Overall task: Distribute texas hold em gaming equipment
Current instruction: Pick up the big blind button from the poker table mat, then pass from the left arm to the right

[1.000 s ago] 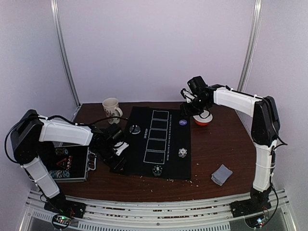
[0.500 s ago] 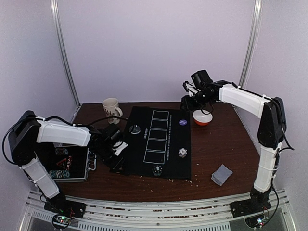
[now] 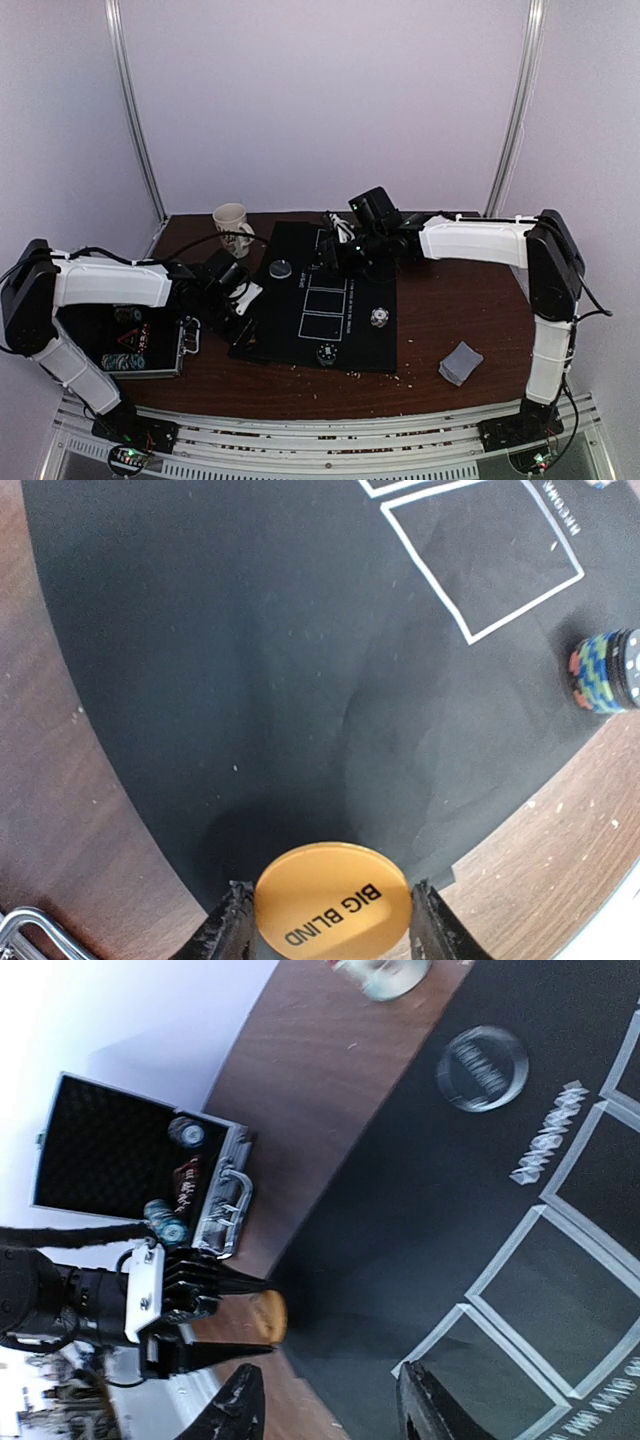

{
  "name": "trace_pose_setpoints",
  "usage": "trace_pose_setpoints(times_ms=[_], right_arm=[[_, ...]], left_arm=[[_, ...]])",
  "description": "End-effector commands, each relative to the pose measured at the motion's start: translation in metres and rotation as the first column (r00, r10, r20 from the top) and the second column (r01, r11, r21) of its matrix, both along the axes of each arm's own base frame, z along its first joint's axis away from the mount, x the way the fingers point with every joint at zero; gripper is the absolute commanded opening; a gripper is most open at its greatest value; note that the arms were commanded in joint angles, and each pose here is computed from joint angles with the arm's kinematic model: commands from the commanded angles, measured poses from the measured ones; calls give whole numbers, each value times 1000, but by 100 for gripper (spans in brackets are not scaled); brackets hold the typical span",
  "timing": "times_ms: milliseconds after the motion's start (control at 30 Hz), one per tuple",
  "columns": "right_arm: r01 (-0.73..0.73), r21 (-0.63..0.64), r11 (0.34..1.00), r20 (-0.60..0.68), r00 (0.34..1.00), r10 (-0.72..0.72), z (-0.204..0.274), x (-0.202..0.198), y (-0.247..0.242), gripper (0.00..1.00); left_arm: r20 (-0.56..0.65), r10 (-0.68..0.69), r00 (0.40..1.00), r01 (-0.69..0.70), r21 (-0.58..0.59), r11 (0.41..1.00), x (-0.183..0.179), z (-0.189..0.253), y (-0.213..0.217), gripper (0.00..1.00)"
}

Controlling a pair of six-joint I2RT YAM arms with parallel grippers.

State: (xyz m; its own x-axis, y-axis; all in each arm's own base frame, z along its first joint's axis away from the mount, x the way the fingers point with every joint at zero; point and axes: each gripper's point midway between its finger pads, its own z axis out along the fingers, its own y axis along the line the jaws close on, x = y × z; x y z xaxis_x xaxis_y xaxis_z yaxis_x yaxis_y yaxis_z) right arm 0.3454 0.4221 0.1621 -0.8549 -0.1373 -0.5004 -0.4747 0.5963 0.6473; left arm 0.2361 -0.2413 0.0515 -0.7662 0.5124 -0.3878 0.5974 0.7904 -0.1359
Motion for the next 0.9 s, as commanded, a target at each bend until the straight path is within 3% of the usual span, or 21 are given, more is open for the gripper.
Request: trace_pose_setpoints(times_ms=[0, 233, 467, 600, 867], right_arm=[[-49, 168, 985, -146, 987, 74, -7, -24, 49, 47], [-124, 277, 953, -288, 935, 206, -33, -58, 98, 50], [-148, 311, 939, -309, 918, 248, -40, -65, 120, 58], [-149, 322, 935, -339, 904, 261, -50, -70, 126, 56], [-160, 331, 930, -349, 895, 278, -54, -77, 134, 41]], left_arm=[[83, 18, 996, -14, -53, 998, 12, 14, -7, 47], [178, 33, 984, -19, -81, 997, 26, 35, -9, 47], [207, 21, 978, -4, -82, 997, 30, 41, -10, 47], [213, 14, 977, 2, -71, 997, 32, 42, -11, 47], [236, 14, 972, 2, -67, 998, 39, 49, -14, 47]])
